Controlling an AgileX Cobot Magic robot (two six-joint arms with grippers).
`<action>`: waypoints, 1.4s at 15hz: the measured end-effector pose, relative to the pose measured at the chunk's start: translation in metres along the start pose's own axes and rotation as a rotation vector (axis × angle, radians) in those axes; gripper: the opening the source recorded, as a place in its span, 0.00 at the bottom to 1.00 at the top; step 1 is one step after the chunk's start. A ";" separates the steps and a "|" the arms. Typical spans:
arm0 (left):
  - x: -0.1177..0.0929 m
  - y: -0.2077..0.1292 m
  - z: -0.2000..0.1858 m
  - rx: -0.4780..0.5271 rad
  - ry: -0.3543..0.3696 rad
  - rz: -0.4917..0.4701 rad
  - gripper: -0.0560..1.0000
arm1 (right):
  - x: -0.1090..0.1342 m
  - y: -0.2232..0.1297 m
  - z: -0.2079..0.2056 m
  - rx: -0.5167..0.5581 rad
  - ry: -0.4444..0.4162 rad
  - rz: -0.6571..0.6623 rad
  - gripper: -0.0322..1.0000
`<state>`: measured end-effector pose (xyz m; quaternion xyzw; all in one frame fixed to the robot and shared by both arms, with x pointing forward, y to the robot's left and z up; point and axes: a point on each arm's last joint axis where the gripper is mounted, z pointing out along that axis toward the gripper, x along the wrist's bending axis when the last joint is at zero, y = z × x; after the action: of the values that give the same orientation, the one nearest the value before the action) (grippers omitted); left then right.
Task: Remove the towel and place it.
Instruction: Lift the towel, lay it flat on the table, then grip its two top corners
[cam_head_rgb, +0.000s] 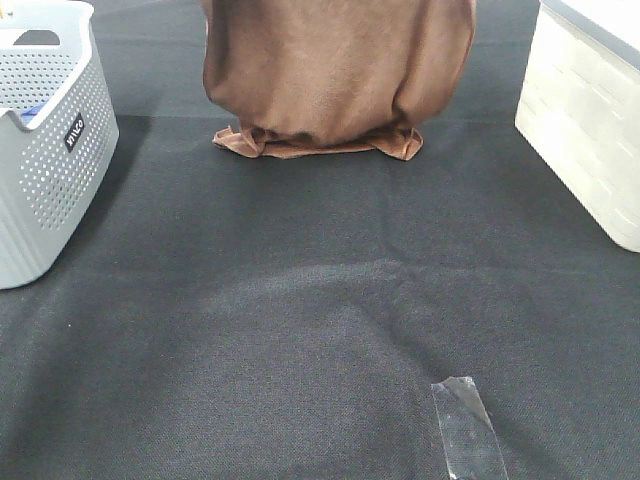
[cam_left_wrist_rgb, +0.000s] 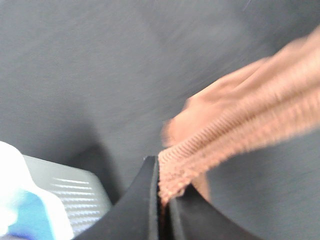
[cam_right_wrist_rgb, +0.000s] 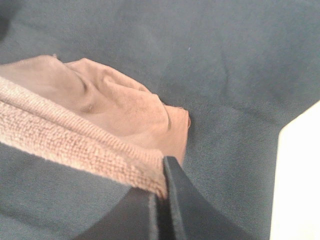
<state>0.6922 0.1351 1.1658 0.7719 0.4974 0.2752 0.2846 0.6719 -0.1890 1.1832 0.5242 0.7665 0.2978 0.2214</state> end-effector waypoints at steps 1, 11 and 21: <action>0.000 -0.002 -0.008 0.014 -0.003 -0.008 0.05 | 0.003 -0.002 -0.007 -0.002 0.029 0.013 0.04; -0.034 -0.170 -0.163 0.286 -0.327 -0.296 0.05 | 0.050 -0.160 -0.125 0.215 0.245 0.152 0.04; -0.070 -0.309 -0.196 0.476 -0.602 -0.590 0.05 | 0.073 -0.296 -0.150 0.349 0.323 0.298 0.04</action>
<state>0.3402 0.2085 1.0701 0.6870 0.6397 -0.1743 0.2973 0.3498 -0.2354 1.0857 0.6070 0.7460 0.2703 -0.0435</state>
